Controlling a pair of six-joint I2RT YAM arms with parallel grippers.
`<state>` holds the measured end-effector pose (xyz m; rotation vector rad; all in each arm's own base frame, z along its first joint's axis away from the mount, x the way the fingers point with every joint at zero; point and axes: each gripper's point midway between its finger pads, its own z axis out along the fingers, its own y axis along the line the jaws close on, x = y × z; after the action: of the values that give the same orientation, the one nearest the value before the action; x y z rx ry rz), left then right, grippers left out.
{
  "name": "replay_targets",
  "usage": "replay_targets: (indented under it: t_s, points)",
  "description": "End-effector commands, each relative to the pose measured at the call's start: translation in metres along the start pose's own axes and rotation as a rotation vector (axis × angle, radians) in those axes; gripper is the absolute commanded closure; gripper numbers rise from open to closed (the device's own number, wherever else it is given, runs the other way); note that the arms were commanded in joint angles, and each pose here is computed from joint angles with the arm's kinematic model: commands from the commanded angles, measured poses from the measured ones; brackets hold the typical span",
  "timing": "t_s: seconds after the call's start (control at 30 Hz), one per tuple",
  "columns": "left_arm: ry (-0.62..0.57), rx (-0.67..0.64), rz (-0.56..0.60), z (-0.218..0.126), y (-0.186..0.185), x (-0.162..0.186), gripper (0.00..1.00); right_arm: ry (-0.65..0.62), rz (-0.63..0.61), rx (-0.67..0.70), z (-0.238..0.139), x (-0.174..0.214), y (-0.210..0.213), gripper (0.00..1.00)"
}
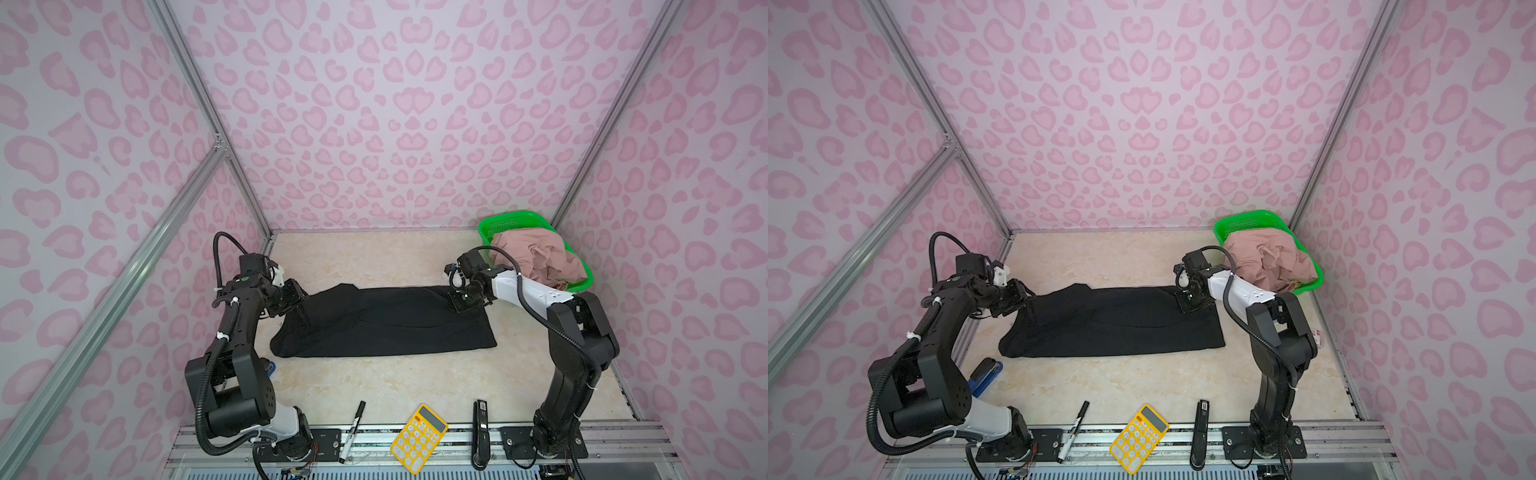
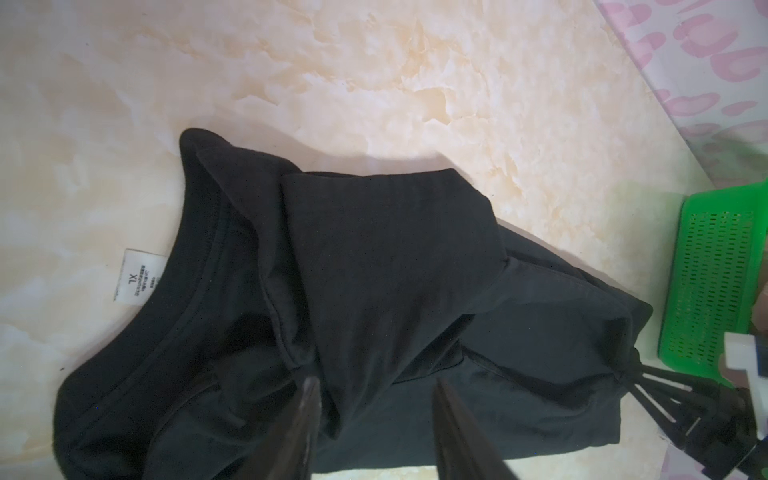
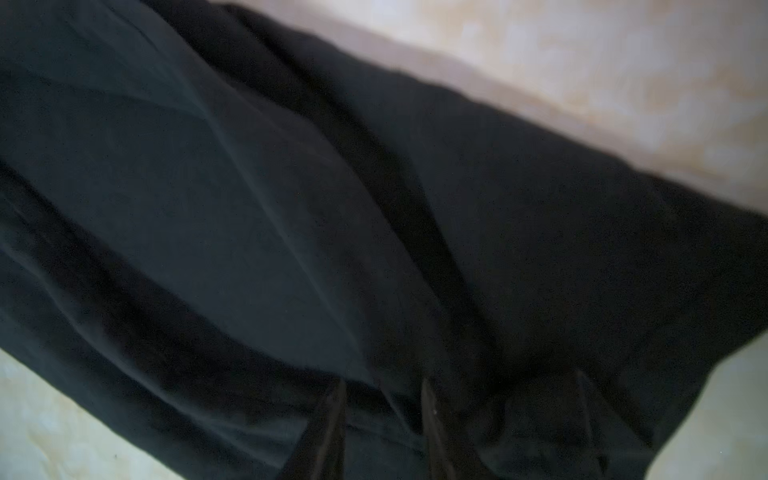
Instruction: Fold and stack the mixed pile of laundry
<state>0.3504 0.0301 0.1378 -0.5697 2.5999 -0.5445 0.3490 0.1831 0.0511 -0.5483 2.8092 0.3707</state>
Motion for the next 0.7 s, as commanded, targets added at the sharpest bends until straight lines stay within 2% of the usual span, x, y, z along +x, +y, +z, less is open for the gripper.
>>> replay_targets:
  t_s: [0.0, 0.13, 0.3, 0.4, 0.53, 0.67]
  points:
    - [-0.007, 0.015, 0.013, 0.0, -0.003, -0.005, 0.53, 0.034, 0.035, 0.01, 0.001, 0.025, 0.002, 0.7]
    - [-0.001, 0.016, 0.01, 0.004, -0.002, -0.006, 0.53, 0.035, 0.047, 0.008, -0.003, 0.037, 0.002, 0.72]
    - [0.001, 0.029, 0.004, 0.007, -0.003, -0.008, 0.54, -0.045, 0.087, 0.014, -0.022, 0.015, -0.008, 0.73]
    - [0.003, 0.031, 0.005, 0.007, -0.003, -0.007, 0.54, -0.093, 0.154, 0.093, -0.038, -0.005, -0.031, 0.64]
    - [0.006, 0.032, 0.006, 0.009, -0.003, -0.006, 0.54, -0.092, 0.243, 0.311, -0.052, -0.014, -0.068, 0.53]
    - [0.012, 0.038, -0.006, 0.013, -0.002, -0.003, 0.54, -0.045, 0.268, 0.316, -0.039, -0.002, -0.069, 0.5]
